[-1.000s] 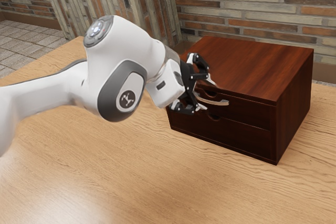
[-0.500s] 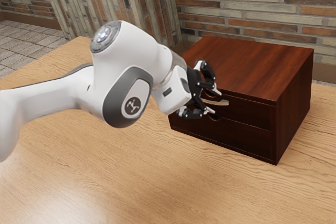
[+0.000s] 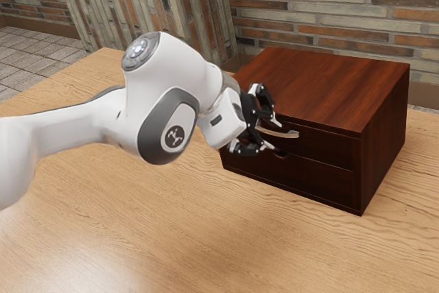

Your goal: Pull the drawer handle with one arm to open the drawer

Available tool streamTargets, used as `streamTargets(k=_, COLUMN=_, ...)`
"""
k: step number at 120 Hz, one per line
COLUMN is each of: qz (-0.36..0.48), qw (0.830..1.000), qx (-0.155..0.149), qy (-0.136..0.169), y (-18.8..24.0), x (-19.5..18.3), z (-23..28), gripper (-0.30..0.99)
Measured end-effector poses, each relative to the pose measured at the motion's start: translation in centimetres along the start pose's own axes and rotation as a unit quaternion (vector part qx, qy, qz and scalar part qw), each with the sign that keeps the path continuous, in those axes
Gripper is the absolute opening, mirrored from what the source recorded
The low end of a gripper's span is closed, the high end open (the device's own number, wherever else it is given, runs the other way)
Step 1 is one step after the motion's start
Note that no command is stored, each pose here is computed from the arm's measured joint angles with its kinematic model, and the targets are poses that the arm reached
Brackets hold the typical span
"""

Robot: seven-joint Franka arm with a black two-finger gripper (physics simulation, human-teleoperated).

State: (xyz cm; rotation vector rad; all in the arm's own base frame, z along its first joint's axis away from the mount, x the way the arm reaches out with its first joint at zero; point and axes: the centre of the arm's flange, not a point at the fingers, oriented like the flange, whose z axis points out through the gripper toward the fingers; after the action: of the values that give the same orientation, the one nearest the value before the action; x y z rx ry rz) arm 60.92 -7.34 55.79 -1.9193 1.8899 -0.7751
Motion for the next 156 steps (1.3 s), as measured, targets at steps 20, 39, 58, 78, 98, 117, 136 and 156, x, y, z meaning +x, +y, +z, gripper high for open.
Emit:
streamTargets(k=20, qz=-0.016, qw=1.0, qx=0.002, qy=-0.012, y=-0.3, x=-2.5, z=0.0, gripper=0.23)
streamTargets(k=39, qz=-0.024, qw=1.0, qx=0.002, qy=-0.018, y=-0.4, x=-3.8, z=0.0, gripper=0.23)
streamTargets(k=58, qz=-0.021, qw=1.0, qx=0.002, qy=-0.015, y=-0.3, x=-3.2, z=-0.1, gripper=0.22)
streamTargets(k=78, qz=-0.011, qw=1.0, qx=-0.001, qy=-0.008, y=0.0, x=-1.7, z=0.2, gripper=0.22)
streamTargets(k=98, qz=-0.005, qw=1.0, qx=-0.004, qy=-0.002, y=0.2, x=-0.7, z=0.5, gripper=0.22)
streamTargets(k=117, qz=-0.008, qw=1.0, qx=-0.006, qy=-0.003, y=0.2, x=-1.0, z=0.8, gripper=0.22)
streamTargets(k=136, qz=-0.015, qw=1.0, qx=-0.004, qy=-0.007, y=0.0, x=-2.0, z=1.0, gripper=0.21)
streamTargets(k=156, qz=-0.018, qw=1.0, qx=-0.002, qy=-0.006, y=0.0, x=-2.2, z=1.0, gripper=0.19)
